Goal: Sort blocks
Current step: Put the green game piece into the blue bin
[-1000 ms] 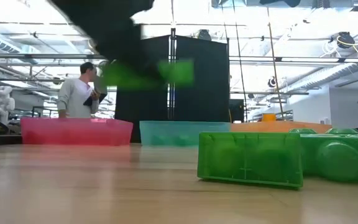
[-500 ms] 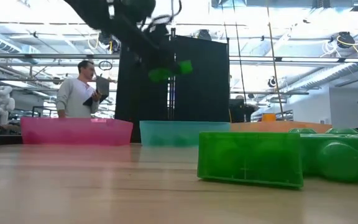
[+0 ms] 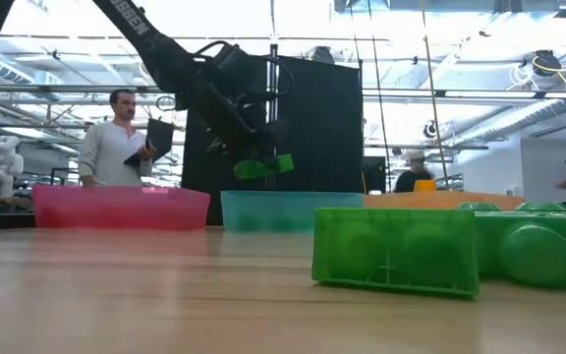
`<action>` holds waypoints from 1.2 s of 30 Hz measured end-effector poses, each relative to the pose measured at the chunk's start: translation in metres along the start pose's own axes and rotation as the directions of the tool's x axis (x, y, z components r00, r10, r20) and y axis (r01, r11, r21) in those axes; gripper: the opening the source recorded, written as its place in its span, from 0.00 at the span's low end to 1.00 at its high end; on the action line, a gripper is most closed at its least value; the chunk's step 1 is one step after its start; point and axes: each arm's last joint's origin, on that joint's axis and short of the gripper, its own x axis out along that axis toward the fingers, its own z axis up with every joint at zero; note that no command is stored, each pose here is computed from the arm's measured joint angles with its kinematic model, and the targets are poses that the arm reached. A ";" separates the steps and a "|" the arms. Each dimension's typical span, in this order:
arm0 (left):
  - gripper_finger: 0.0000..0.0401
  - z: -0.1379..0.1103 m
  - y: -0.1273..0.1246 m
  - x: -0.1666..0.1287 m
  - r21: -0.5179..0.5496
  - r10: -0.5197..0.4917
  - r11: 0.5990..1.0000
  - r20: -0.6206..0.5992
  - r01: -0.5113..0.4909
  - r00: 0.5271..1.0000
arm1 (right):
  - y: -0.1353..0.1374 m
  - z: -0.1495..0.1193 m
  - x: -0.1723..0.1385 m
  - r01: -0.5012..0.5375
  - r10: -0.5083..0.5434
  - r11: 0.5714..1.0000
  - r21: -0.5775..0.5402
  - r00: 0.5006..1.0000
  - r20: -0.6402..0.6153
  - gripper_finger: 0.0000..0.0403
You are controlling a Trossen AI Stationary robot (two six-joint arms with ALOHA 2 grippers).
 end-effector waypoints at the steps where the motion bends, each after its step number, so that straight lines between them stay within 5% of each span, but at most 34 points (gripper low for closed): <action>1: 0.43 -0.001 0.001 0.001 -0.007 0.023 1.000 0.000 -0.023 1.000 | 0.000 0.000 0.000 0.000 0.000 1.000 0.000 1.000 0.000 0.64; 8: 0.71 -0.001 0.005 0.003 -0.008 0.035 0.999 -0.001 -0.035 0.999 | 0.000 -0.001 -0.001 -0.002 0.002 1.000 0.001 1.000 -0.007 0.64; 13: 0.76 0.016 -0.007 -0.002 0.053 -0.207 0.977 -0.006 0.207 0.978 | -0.001 -0.002 -0.002 -0.006 0.006 1.000 0.002 1.000 -0.012 0.64; 19: 0.73 0.045 -0.061 -0.040 0.263 -0.594 0.777 0.007 0.572 0.805 | 0.000 -0.003 -0.007 -0.055 0.055 0.998 0.012 0.998 -0.012 0.64; 26: 0.73 0.018 -0.135 -0.085 0.506 -0.745 0.499 -0.164 0.704 0.646 | -0.003 -0.008 -0.015 -0.056 0.057 0.998 0.037 0.998 -0.038 0.64; 30: 0.73 -0.007 -0.157 -0.104 0.550 -0.698 0.457 -0.264 0.699 0.665 | -0.004 -0.010 -0.018 -0.053 0.055 0.998 0.038 0.997 -0.047 0.64; 36: 0.73 -0.039 -0.188 -0.113 0.568 -0.704 0.392 -0.322 0.724 0.633 | -0.004 -0.010 -0.019 -0.054 0.055 0.998 0.035 0.998 -0.042 0.64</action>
